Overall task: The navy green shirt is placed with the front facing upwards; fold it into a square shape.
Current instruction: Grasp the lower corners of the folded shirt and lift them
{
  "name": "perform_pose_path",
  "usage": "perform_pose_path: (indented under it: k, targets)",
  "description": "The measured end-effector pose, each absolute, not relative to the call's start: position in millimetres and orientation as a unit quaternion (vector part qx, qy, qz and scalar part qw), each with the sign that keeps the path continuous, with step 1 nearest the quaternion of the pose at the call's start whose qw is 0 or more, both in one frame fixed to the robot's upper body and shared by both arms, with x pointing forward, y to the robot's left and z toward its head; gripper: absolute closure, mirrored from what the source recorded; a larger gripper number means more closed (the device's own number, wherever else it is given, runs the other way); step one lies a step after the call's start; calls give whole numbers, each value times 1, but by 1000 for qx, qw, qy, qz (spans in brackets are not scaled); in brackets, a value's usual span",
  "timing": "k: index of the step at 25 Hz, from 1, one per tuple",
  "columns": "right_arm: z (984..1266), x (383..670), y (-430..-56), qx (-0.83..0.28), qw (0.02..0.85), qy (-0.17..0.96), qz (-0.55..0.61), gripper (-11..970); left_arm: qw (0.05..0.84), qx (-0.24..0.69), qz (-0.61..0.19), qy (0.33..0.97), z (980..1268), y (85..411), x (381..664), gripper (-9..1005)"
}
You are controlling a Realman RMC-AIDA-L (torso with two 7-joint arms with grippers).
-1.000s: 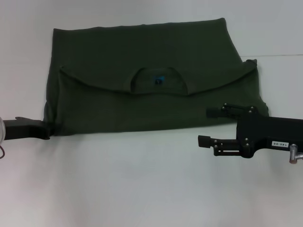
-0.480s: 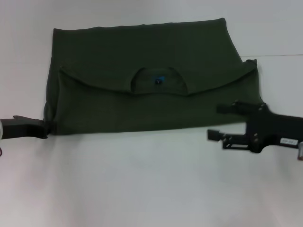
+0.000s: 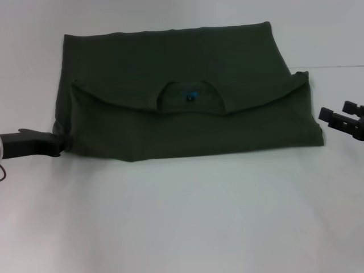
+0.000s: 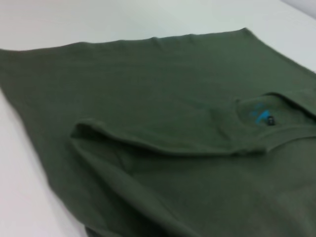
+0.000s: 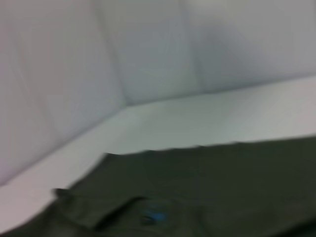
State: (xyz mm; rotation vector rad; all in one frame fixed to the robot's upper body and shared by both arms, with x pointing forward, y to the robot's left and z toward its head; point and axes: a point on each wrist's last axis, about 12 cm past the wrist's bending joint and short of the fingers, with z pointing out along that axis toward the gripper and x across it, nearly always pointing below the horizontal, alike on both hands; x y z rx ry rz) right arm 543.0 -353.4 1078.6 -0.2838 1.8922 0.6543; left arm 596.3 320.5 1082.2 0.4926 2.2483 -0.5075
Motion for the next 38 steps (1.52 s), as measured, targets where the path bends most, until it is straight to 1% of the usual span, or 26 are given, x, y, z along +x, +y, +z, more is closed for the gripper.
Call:
perform_pose_path:
  k: [10, 30, 38]
  targets:
    - [1055, 557, -347, -86, 489, 838, 228, 74, 390, 200, -220, 872, 1085, 315, 595, 974]
    - [1048, 579, -328, -89, 464, 859, 197, 78, 392, 200, -216, 871, 1086, 316, 596, 973]
    - [1044, 585, -321, -90, 456, 865, 190, 99, 393, 200, -215, 871, 1086, 316, 596, 975]
